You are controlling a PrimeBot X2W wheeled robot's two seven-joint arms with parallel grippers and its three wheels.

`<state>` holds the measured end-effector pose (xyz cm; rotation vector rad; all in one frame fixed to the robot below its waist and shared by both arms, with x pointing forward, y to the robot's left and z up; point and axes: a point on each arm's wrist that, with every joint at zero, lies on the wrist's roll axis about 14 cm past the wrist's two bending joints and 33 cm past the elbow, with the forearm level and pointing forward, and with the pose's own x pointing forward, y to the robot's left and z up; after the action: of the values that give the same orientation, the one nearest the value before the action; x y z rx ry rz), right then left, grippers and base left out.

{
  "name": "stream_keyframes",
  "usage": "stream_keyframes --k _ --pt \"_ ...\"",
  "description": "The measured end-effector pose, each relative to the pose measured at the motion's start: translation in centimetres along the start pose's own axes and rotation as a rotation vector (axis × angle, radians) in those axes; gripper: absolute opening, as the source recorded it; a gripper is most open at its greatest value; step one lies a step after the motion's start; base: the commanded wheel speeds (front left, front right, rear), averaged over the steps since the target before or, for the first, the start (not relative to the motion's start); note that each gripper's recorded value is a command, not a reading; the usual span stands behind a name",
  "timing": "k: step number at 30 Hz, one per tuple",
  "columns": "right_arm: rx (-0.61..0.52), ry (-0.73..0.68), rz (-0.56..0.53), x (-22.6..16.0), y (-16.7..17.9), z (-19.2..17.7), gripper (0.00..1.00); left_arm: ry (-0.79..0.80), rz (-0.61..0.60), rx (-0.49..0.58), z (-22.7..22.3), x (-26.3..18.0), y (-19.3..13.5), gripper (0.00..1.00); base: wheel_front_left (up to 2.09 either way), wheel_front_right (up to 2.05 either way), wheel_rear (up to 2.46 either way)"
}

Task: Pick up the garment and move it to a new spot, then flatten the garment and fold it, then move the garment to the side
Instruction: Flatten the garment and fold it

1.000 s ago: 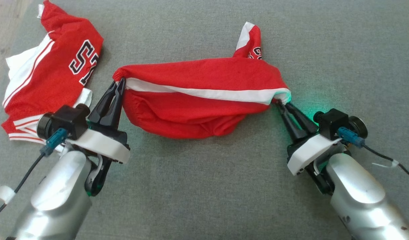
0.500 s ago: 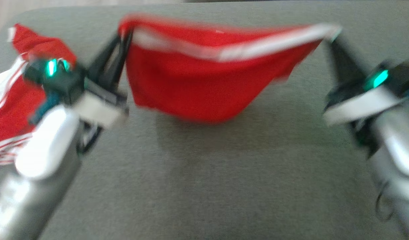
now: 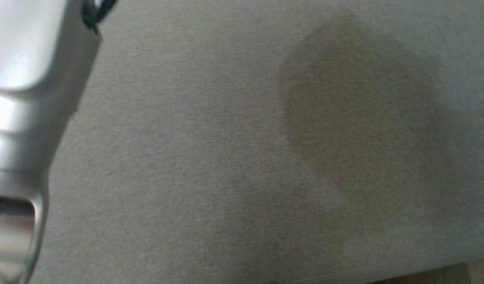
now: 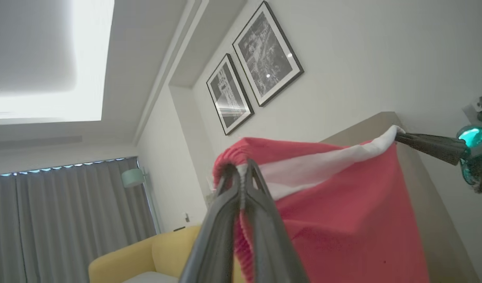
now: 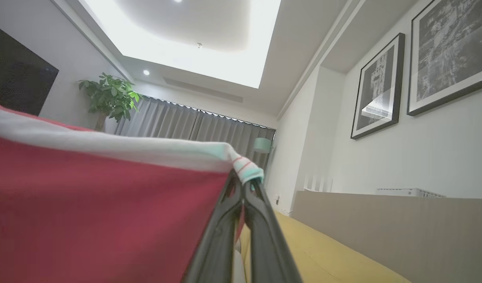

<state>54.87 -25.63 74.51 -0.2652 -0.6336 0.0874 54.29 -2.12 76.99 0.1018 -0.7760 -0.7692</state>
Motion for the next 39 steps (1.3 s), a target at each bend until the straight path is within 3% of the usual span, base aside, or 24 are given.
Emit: stream_keyframes --k 4,8,11,16,21,28,34,39 --pt "0.005 0.105 -0.005 -3.7 0.0 -3.1 0.0 0.106 -0.066 -0.108 -4.6 -2.9 -4.4 0.0 0.0 0.0 0.0" --pt "0.108 0.308 -0.019 -11.7 2.4 -8.2 0.0 0.322 -0.088 -0.293 -10.1 -10.5 -9.9 0.0 0.0 0.0 0.0" --pt "0.171 0.432 -0.061 -17.5 3.5 -10.0 0.0 0.459 -0.068 -0.391 -12.2 -16.3 -12.9 0.0 0.0 0.0 0.0" --pt "0.239 0.558 -0.119 -24.4 5.1 -9.2 0.0 0.641 -0.043 -0.565 -12.9 -24.3 -18.8 0.0 0.0 0.0 0.0" --pt "0.244 0.649 -0.164 -28.5 5.4 -7.6 0.0 0.732 -0.037 -0.644 -11.8 -28.5 -22.1 0.0 0.0 0.0 0.0" --pt "0.198 0.671 -0.121 -26.7 5.4 -8.2 0.0 0.696 -0.026 -0.638 -11.0 -27.6 -21.2 0.0 0.0 0.0 0.0" --pt "0.161 0.704 -0.026 -21.9 6.1 -12.5 0.0 0.594 0.004 -0.621 -11.9 -22.2 -18.1 0.0 0.0 0.0 0.0" --pt "0.186 0.727 0.05 -17.4 7.9 -16.9 0.0 0.692 0.057 -0.572 -16.5 -22.0 -14.8 0.0 0.0 0.0 0.0"
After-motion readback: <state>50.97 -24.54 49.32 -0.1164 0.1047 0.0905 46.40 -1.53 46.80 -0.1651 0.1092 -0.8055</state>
